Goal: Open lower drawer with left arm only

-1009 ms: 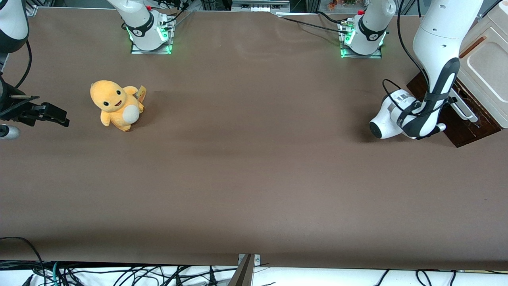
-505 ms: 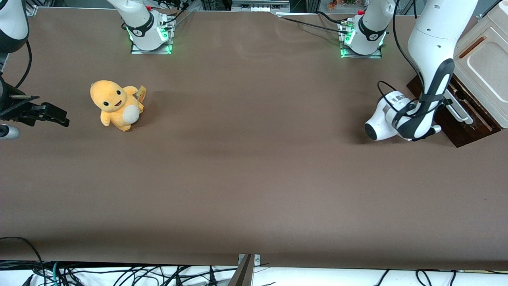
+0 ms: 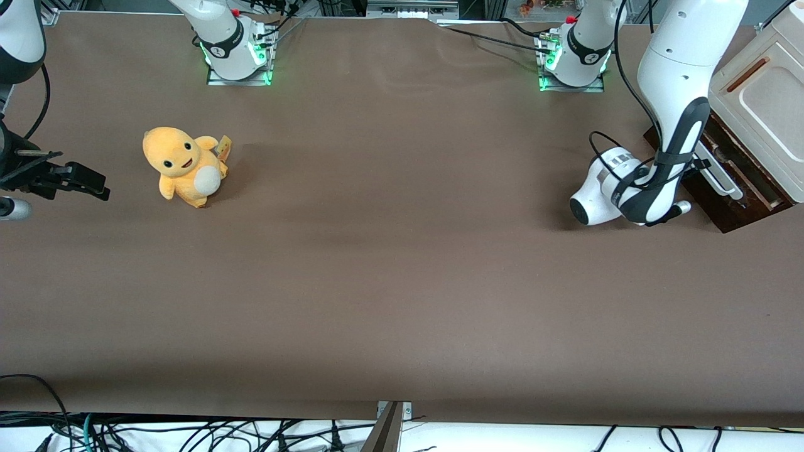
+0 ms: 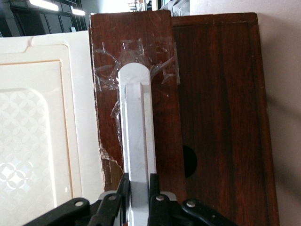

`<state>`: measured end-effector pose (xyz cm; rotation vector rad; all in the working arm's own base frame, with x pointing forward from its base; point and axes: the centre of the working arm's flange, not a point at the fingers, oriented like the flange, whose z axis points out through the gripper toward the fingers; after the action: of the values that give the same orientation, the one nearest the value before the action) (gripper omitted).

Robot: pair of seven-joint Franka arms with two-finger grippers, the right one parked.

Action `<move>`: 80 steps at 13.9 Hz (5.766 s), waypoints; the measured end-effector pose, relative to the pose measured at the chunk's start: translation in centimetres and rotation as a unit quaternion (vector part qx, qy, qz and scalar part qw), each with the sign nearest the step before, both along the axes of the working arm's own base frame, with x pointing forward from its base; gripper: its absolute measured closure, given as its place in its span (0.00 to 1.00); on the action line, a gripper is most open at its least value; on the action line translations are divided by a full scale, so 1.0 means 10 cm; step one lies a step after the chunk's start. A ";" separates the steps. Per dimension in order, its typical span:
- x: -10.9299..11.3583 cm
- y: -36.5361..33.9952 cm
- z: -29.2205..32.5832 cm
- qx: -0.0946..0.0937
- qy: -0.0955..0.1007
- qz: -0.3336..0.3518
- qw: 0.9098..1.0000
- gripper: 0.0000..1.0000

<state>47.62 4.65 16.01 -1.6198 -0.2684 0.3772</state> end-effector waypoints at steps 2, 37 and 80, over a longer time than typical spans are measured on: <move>0.05 -0.05 0.02 -0.001 -0.003 0.005 1.000 0.81; 0.21 -0.37 -0.05 0.008 -0.001 0.007 1.000 0.81; 1.31 -1.33 2.35 -0.387 -0.051 0.093 0.916 0.00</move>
<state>60.76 -8.65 39.50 -2.4091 -0.3821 0.5931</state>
